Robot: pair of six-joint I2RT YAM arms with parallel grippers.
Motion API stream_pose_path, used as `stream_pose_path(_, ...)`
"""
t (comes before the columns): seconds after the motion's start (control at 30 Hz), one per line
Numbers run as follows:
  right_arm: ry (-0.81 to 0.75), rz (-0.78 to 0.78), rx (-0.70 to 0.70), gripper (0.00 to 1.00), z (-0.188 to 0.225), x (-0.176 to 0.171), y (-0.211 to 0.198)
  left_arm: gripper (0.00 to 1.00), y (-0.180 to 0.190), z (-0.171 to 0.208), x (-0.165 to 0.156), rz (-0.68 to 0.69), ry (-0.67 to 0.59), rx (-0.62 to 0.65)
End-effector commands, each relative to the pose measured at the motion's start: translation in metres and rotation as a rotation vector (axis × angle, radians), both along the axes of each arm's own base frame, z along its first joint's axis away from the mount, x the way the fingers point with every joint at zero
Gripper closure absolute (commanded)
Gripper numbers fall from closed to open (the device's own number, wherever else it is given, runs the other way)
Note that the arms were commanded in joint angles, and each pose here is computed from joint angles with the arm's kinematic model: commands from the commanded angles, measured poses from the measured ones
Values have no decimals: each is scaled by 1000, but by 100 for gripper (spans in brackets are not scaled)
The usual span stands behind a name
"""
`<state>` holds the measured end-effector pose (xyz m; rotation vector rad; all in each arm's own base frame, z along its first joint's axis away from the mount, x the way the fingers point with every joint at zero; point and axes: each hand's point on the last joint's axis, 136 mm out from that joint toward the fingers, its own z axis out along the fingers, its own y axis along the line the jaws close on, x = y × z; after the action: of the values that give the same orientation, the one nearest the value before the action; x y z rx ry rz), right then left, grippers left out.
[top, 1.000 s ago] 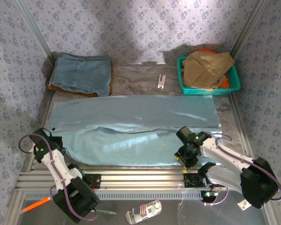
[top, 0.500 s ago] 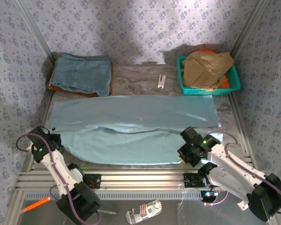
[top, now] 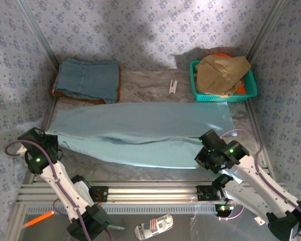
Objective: Fold and stack the trousers
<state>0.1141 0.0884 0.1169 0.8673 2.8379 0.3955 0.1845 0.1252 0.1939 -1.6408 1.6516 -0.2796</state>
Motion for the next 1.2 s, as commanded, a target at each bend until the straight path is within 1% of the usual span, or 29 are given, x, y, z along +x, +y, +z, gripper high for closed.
stream_pose_path(0.0, -4, 48, -112, 100, 11, -11, -25, 100, 7, 26, -4, 50, -48, 42)
stream_pose_path(0.13, -58, 85, -149, 100, 22, -4, -32, 100, 12, 38, -4, 51, -41, 55)
stream_pose_path(0.23, -133, 110, -155, 100, 36, 14, -32, 100, 16, 53, 4, 50, -75, 59)
stream_pose_path(0.33, -193, 136, -148, 100, 49, 38, -29, 100, 22, 65, 16, 37, -94, 66)
stream_pose_path(0.43, -234, 143, -121, 100, 59, 69, -29, 100, 30, 70, 34, 14, -97, 64)
stream_pose_path(0.53, -273, 94, -113, 100, 70, 101, -42, 100, 33, 73, 57, -34, -73, 64)
stream_pose_path(0.57, -286, 53, -118, 100, 74, 112, -50, 100, 34, 74, 64, -46, -60, 73)
stream_pose_path(0.6, -315, 75, -138, 100, 79, 124, -55, 100, 35, 76, 71, -59, -52, 87)
stream_pose_path(0.7, -337, 56, -178, 100, 83, 154, -68, 100, 36, 74, 86, -83, -21, 95)
stream_pose_path(0.77, -323, 69, -207, 100, 80, 171, -72, 100, 40, 77, 99, -95, -25, 117)
stream_pose_path(0.9, -275, 135, -260, 100, 73, 210, -76, 100, 49, 64, 119, -113, 20, 112)
stream_pose_path(1.03, -233, 179, -331, 100, 69, 239, -87, 100, 57, 57, 139, -135, 51, 120)
stream_pose_path(1.13, -196, 203, -345, 100, 60, 259, -90, 100, 64, 46, 153, -141, 88, 114)
stream_pose_path(1.17, -187, 210, -348, 100, 58, 265, -91, 100, 55, 41, 163, -177, 98, 113)
